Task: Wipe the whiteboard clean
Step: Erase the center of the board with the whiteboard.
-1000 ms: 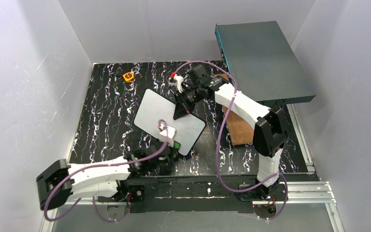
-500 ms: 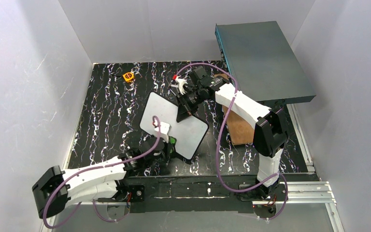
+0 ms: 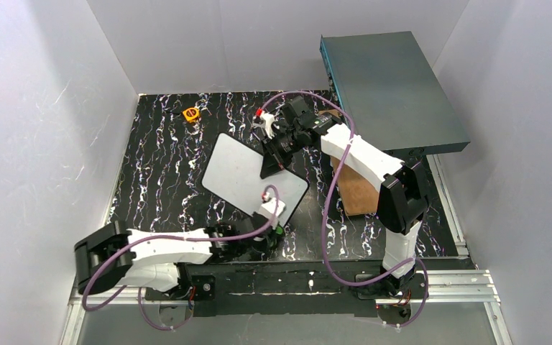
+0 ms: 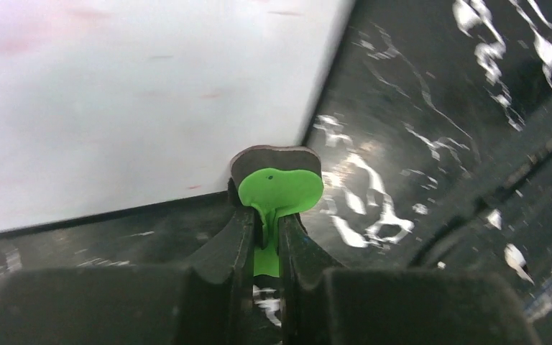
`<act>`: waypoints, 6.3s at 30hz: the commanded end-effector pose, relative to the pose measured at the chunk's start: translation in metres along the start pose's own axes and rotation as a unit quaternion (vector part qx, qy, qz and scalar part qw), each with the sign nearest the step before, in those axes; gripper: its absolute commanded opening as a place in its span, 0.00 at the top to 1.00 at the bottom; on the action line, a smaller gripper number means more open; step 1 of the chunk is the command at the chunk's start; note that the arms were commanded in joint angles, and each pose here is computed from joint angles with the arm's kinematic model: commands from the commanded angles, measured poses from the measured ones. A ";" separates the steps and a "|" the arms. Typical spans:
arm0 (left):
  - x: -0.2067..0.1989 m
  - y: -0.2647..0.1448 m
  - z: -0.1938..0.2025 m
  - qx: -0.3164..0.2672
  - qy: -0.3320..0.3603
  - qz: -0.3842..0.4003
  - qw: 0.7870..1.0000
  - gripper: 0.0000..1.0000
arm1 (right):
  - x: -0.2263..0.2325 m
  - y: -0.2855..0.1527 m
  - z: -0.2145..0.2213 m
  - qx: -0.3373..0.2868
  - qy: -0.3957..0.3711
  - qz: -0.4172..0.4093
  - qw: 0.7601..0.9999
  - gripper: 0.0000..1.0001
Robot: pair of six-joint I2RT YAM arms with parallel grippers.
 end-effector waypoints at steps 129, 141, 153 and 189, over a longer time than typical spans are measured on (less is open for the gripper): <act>0.005 -0.044 -0.112 -0.015 -0.175 0.089 0.980 1.00 | 0.058 -0.041 -0.015 -0.037 -0.009 -0.059 0.998 0.99; -0.003 -0.054 -0.165 -0.052 -0.084 0.086 0.991 1.00 | 0.048 -0.059 -0.016 -0.056 -0.003 -0.038 0.998 0.99; -0.040 -0.029 -0.136 0.057 -0.019 0.202 0.978 1.00 | 0.041 -0.064 -0.015 -0.061 -0.001 -0.026 0.998 0.99; 0.067 -0.064 -0.194 -0.084 -0.137 0.081 0.984 1.00 | 0.039 -0.074 -0.014 -0.068 -0.007 -0.009 0.998 0.99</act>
Point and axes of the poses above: each gripper's point midway between its finger pads, its own y axis out along the fingers, its own x axis along the line the jaws close on, z = x × y, the point moved 4 cm from there along -y, back along the fingers, and after that the axes turned 10 degrees about -y, right-handed, at the moved point
